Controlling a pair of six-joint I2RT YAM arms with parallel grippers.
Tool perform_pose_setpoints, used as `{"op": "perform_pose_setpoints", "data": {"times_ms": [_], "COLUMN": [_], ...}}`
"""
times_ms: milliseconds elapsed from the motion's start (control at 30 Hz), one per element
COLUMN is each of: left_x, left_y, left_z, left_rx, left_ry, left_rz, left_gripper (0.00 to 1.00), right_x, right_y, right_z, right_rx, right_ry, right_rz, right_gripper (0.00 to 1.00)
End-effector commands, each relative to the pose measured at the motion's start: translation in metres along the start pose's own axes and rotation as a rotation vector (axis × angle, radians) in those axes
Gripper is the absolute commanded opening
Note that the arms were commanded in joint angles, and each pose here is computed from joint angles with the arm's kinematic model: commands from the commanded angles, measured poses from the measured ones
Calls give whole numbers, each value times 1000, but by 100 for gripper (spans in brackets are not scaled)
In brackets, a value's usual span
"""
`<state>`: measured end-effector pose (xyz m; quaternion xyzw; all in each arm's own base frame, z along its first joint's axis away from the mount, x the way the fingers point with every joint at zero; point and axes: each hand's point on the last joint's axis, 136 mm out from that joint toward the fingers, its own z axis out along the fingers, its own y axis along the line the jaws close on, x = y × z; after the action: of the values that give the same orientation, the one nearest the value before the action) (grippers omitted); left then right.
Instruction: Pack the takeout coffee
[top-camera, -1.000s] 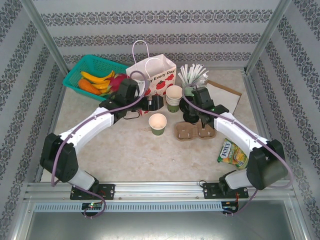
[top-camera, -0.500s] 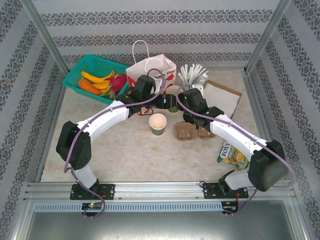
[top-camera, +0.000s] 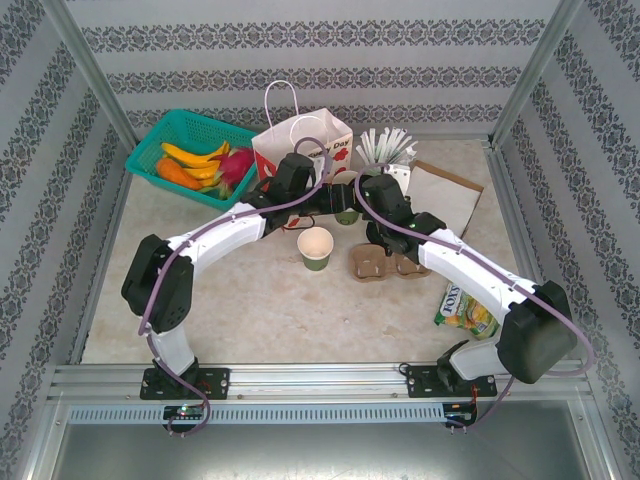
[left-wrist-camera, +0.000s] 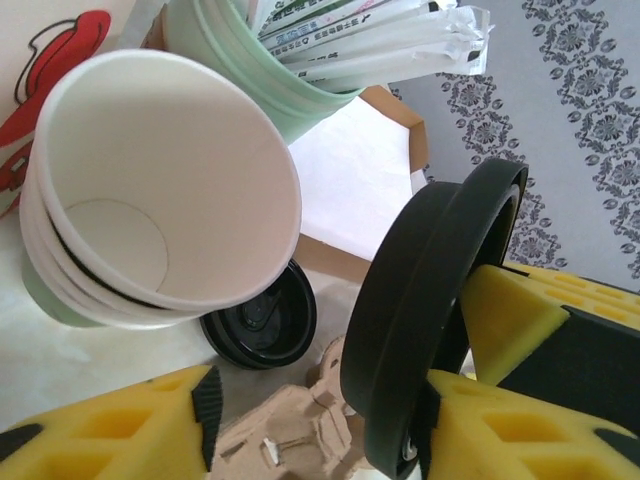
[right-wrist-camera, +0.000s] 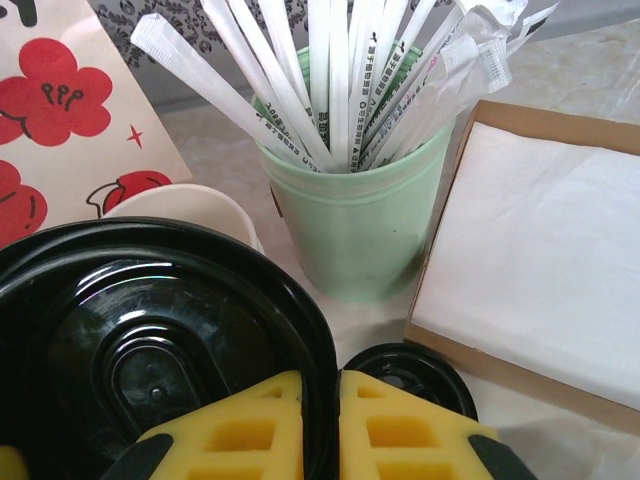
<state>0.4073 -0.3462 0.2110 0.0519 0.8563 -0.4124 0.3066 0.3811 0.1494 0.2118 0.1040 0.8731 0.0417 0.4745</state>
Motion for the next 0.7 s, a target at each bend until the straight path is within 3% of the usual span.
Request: {"op": "perform_pose_setpoints", "data": {"times_ms": [0,367,433,567,667], "left_x": [-9,-15,-20,-33,-43], "left_y": [-16,-22,-24,-30,-33], "left_z": [5,2,-1,-9,-14], "left_rx": [63,66,57,38,19], "left_ry": [-35,-49,-67,-116,-153], "left_rz": [12,81,113,206,282], "left_gripper": [39,2,0,0,0], "right_x": [-18,-23,-30,-43,-51], "right_y": [8,18,20,19,13], "right_z": [-8,-14,-21,-35,-49], "right_rx": [-7,-68,-96,-154,-226], "right_ry": [-63,-69,-85,-95,-90], "right_rz": [74,118,113,125,202], "right_gripper": [15,19,23,39,64]}}
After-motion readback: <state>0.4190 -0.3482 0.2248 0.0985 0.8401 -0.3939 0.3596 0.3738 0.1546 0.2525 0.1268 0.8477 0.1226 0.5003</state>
